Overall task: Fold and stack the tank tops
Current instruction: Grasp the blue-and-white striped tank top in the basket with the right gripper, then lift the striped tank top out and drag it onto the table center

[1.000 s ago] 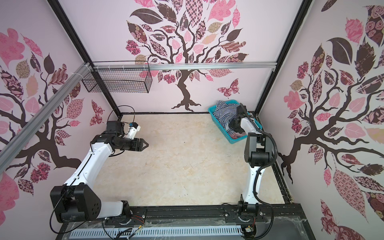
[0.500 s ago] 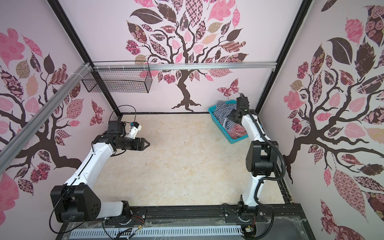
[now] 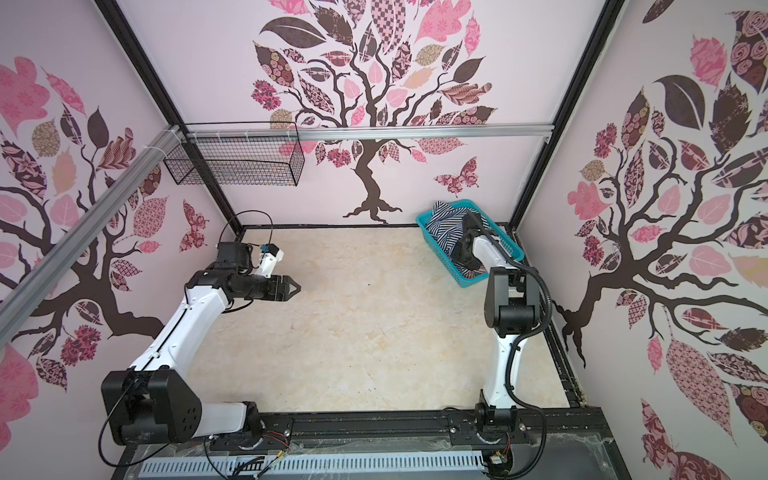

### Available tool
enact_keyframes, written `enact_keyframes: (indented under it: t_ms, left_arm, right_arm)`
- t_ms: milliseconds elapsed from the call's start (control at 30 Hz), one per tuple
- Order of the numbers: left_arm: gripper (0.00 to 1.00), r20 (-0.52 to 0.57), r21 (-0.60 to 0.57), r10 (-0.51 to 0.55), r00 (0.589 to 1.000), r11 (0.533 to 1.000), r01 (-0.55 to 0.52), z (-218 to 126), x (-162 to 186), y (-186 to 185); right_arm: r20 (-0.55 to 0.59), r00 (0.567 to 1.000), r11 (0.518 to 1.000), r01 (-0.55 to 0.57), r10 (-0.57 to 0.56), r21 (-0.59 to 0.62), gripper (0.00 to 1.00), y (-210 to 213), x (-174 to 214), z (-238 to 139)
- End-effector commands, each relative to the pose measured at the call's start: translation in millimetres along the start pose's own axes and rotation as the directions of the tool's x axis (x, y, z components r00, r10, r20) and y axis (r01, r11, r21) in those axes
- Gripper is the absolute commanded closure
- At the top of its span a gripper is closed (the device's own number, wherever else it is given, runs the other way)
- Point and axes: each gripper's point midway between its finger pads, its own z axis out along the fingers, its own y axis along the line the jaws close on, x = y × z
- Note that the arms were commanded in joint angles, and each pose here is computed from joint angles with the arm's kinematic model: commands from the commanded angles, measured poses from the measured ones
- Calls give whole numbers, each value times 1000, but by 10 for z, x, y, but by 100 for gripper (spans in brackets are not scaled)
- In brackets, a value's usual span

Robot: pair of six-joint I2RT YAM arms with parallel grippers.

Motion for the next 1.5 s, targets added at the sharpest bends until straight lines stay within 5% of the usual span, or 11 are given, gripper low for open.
enact_keyframes:
  t_ms: [0,200,333,533,833,1033,1233,1400,1467]
  left_arm:
    - [26,7,7,2,1000,1000,-2,-3,18,-28]
    - [26,3,8,0,1000,1000,0,7,26,-27]
    - [26,3,1,3,1000,1000,-3,7,26,-15]
    - [26,6,5,1,1000,1000,-1,14,10,-18]
    - [25,35,7,6,999,1000,-6,-26,-109,-37]
    - [25,63,-15,19,998,1000,-18,-92,-230,-24]
    - [24,86,-43,18,996,999,-14,-152,-285,2]
    - [24,91,-50,12,996,999,-8,-157,-282,13]
    - [24,93,-52,12,996,999,-7,-156,-273,17]
  right_arm:
    - [28,1000,1000,4,-5,17,55,-23,-131,-82]
    - [33,999,1000,7,-8,30,59,-16,-203,-53]
    - [33,999,999,8,-9,37,100,-32,-221,-75]
    - [107,994,998,20,-26,59,100,-19,-309,-465]
    - [338,940,998,60,-55,-5,100,404,-663,-1673]
    - [566,823,982,143,-46,-127,100,958,-955,-3068]
    - [767,639,845,374,64,-383,100,1607,-716,-4901]
    - [794,589,624,566,150,-538,100,1924,-116,-5713]
    - [780,612,560,603,132,-568,100,2033,55,-5765]
